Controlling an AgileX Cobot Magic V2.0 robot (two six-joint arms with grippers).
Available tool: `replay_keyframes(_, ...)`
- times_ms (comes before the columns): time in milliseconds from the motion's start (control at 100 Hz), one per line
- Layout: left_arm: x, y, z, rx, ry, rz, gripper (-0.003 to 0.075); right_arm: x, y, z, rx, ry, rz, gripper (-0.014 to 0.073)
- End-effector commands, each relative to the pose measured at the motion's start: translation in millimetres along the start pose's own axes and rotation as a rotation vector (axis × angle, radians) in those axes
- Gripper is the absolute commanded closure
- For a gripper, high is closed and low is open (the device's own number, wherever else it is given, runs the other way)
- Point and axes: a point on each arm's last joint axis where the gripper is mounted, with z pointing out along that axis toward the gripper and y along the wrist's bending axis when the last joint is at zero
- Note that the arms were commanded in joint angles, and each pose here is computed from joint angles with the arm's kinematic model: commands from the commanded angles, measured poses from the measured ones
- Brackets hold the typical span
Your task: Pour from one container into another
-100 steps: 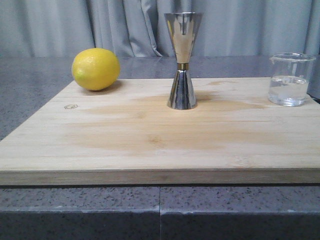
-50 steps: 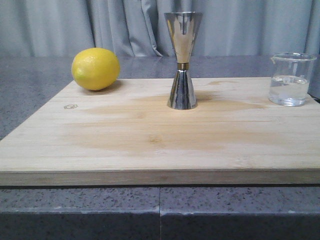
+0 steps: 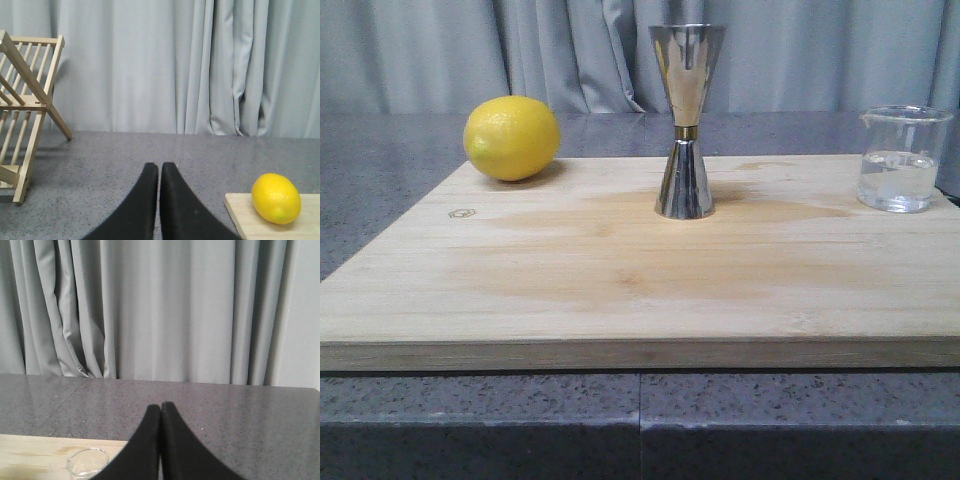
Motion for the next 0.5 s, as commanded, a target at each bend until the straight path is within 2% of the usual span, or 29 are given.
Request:
replay_keyframes(0, -27.9, -0.7, 9.6, -0.002, -0.008, 0.014, 0.0739, -28.2, -2.4, 10.9, 0.009, -0.021, -0.019, 0.0667)
replay_keyframes(170, -47.3, -1.7, 25.3, 0.0, 0.062, 0.012, 0.0739, -46.3, -2.7, 27.3, -0.011, 0.049, -0.025, 0.0667)
replay_keyframes(490, -46.6, -1.4, 32.4, -0.002, 0.075, 0.011, 0.0739, -43.5, -2.5, 32.1, -0.016, 0.082, -0.024, 0.0667)
